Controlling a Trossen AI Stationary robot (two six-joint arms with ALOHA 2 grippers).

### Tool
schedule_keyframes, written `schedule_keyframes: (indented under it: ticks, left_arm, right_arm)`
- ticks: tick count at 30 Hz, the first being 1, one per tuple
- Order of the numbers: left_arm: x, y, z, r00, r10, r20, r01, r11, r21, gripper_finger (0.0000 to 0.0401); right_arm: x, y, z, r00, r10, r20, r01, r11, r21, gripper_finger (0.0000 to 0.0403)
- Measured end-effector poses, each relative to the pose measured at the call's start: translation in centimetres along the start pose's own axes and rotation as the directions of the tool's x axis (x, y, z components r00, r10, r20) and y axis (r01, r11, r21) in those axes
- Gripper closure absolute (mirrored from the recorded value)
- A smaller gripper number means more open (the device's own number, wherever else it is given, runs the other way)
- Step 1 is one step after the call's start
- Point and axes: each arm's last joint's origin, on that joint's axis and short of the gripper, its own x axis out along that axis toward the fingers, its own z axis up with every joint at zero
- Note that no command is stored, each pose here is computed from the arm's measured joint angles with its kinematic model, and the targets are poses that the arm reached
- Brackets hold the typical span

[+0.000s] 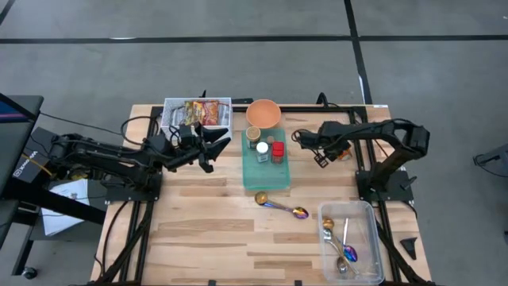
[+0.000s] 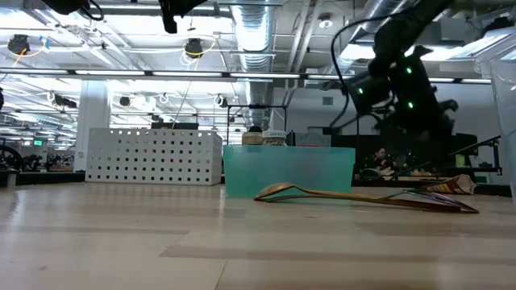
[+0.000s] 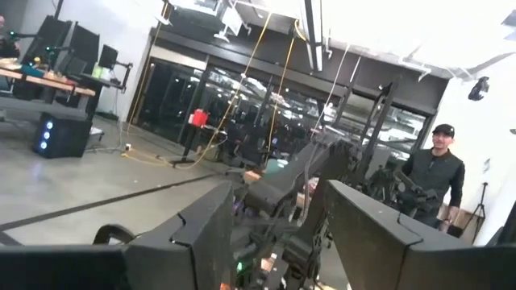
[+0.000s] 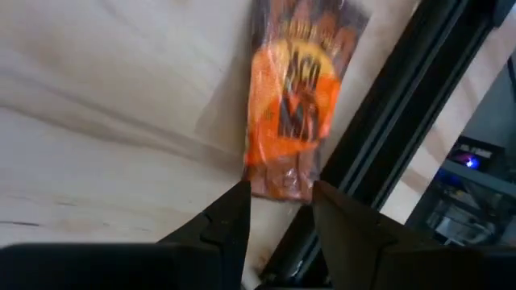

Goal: Pick & Place Food Item
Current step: Put the orange seasoning into the blue bin

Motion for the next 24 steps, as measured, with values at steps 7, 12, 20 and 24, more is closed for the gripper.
schedule_keyframes:
  ticks: [7, 12, 20, 24]
  left_arm:
    - [0.0, 0.0, 0.0, 1.0, 0.001, 0.0, -0.001, 1.0, 0.0, 0.0211]
    - [0.1, 0.1, 0.0, 1.0, 0.006, 0.003, -0.006, 1.0, 0.001, 0.0211]
    - [0.1, 0.1, 0.0, 1.0, 0.006, 0.004, -0.006, 1.0, -0.022, 0.0211]
    - [0.1, 0.1, 0.0, 1.0, 0.006, 0.004, -0.006, 1.0, -0.025, 0.0211]
  right_arm:
    - [2.1, 0.5, -1.1, 0.999, -0.036, 0.011, 0.035, 0.999, 0.02, 0.0273]
    - [2.7, 0.7, -1.1, 0.997, -0.053, 0.058, 0.05, 0.997, 0.052, 0.0273]
    - [3.1, 1.1, -1.0, 0.996, -0.025, 0.09, 0.018, 0.997, 0.075, 0.0273]
    - [3.8, 1.0, -1.4, 0.997, -0.03, 0.073, 0.025, 0.997, 0.075, 0.0273]
